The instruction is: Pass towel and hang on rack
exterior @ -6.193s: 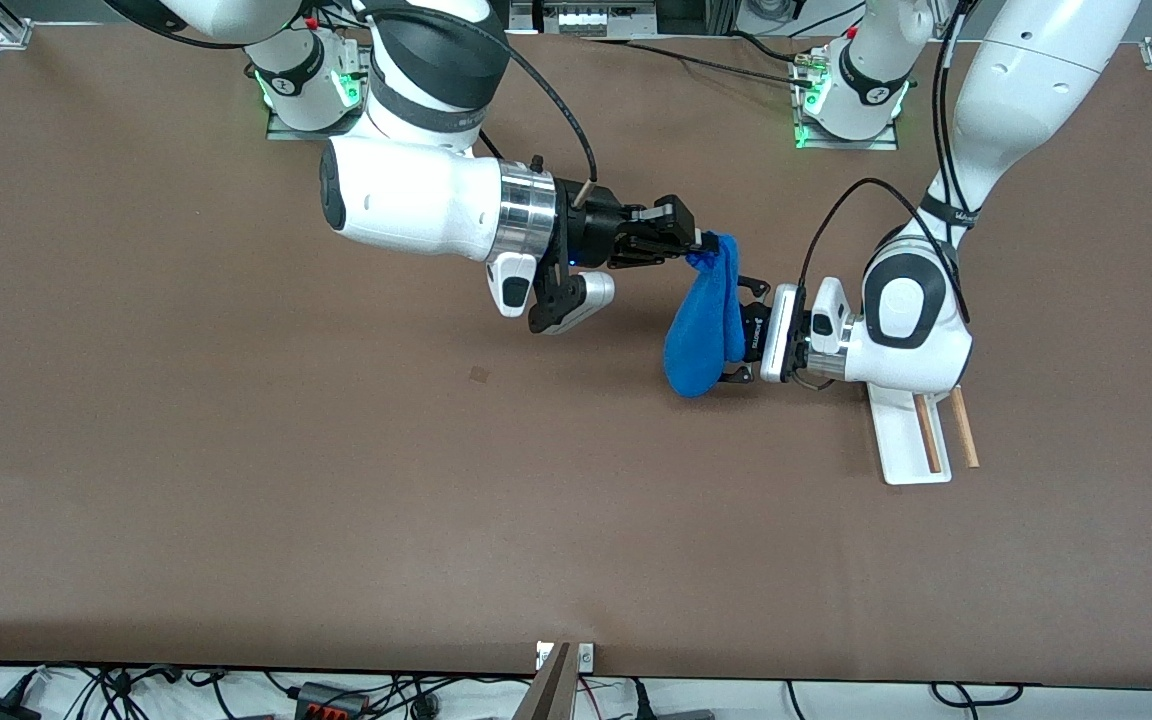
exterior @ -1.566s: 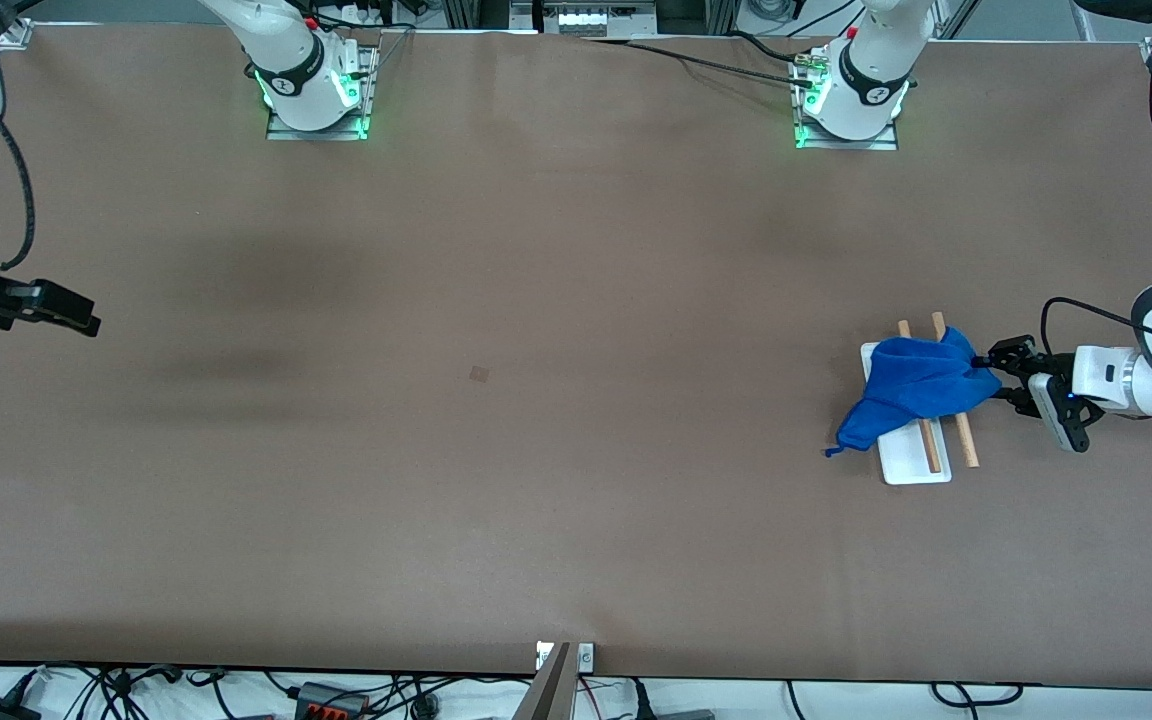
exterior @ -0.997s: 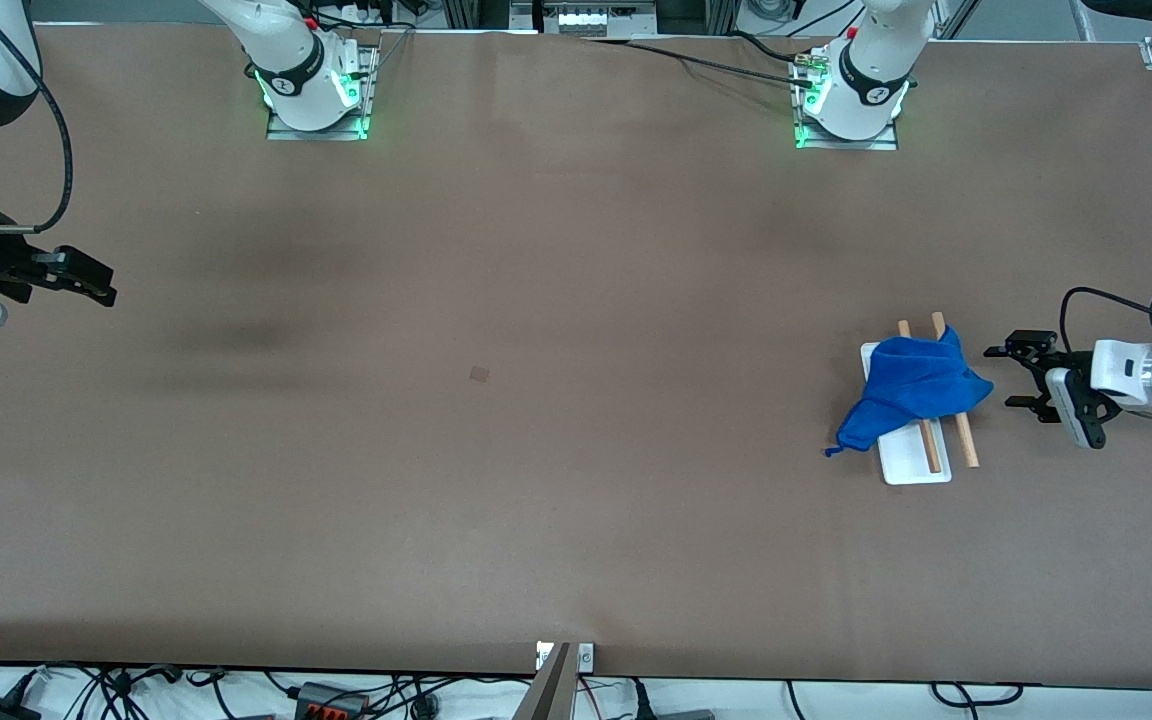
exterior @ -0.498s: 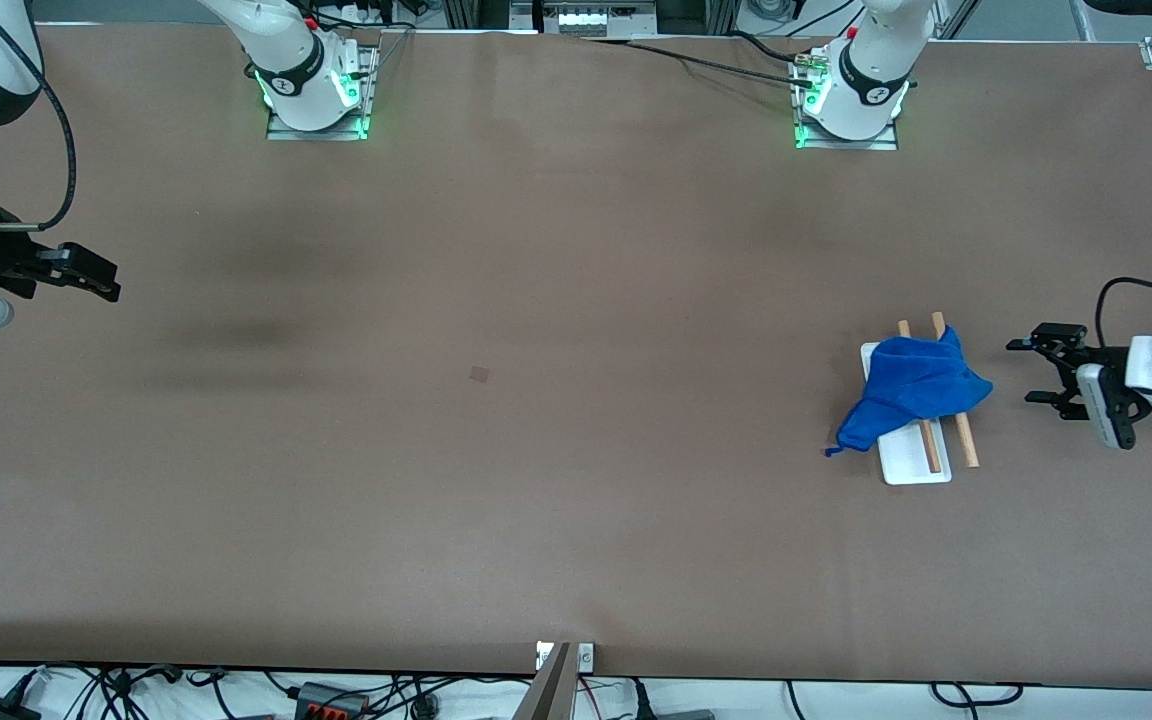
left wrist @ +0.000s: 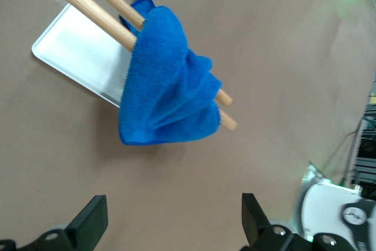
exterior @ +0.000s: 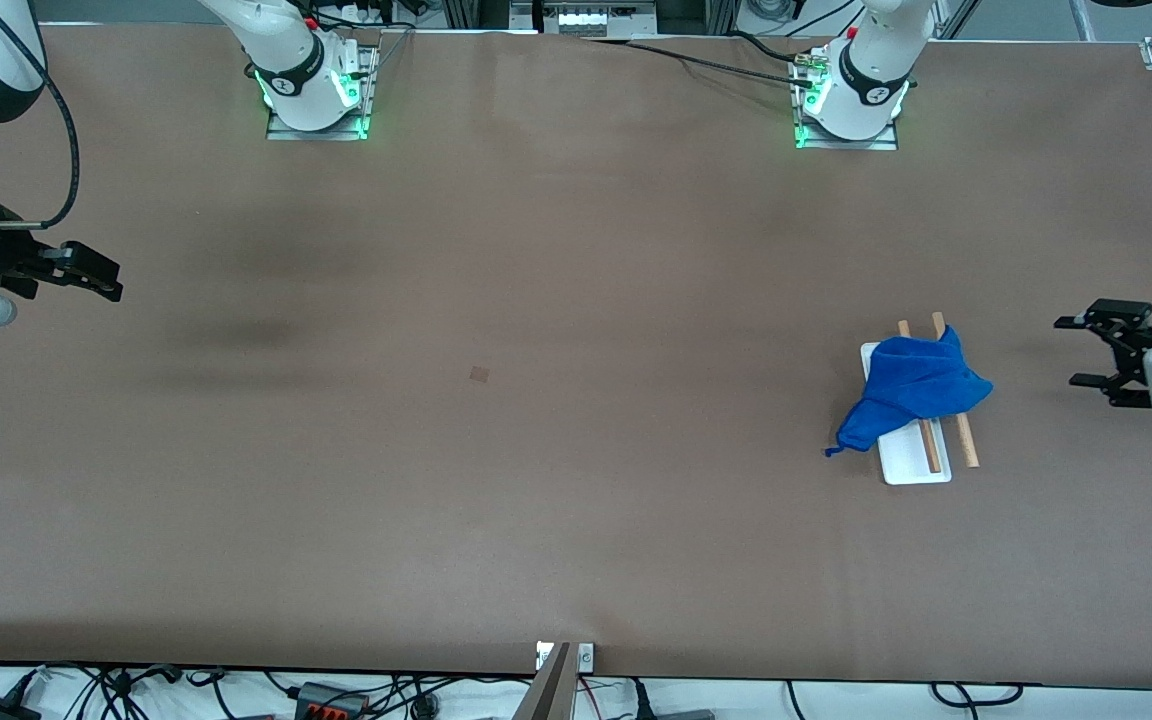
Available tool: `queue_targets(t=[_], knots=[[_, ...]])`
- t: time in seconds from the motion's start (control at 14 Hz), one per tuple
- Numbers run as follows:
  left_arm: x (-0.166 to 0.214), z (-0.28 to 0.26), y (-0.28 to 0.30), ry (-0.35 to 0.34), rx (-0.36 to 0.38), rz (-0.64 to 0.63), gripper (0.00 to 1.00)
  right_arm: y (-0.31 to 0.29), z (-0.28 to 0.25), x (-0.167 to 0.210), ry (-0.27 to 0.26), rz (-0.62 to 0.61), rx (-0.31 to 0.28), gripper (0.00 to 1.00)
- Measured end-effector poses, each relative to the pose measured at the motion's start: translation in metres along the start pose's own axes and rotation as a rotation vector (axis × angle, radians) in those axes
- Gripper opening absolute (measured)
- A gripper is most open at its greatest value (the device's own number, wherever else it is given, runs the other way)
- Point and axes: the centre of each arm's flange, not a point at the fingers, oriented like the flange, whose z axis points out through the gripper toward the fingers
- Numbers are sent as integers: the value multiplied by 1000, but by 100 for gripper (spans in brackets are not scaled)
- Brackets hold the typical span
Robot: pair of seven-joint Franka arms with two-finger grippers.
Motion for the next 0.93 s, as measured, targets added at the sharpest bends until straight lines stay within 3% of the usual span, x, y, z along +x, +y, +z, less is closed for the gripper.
queue_targets(t=[0.36,0.64,0.93], knots=[[15,-52,37,-18,84,-86,100,-9,-3,0,5,-17,0,100],[79,-64,91,-61,138,-201,100,-9,-4,-1,9,-16,0,100],[116,-62,130,-127,168,-394,100,-8,-5,0,10,-14,0,100]])
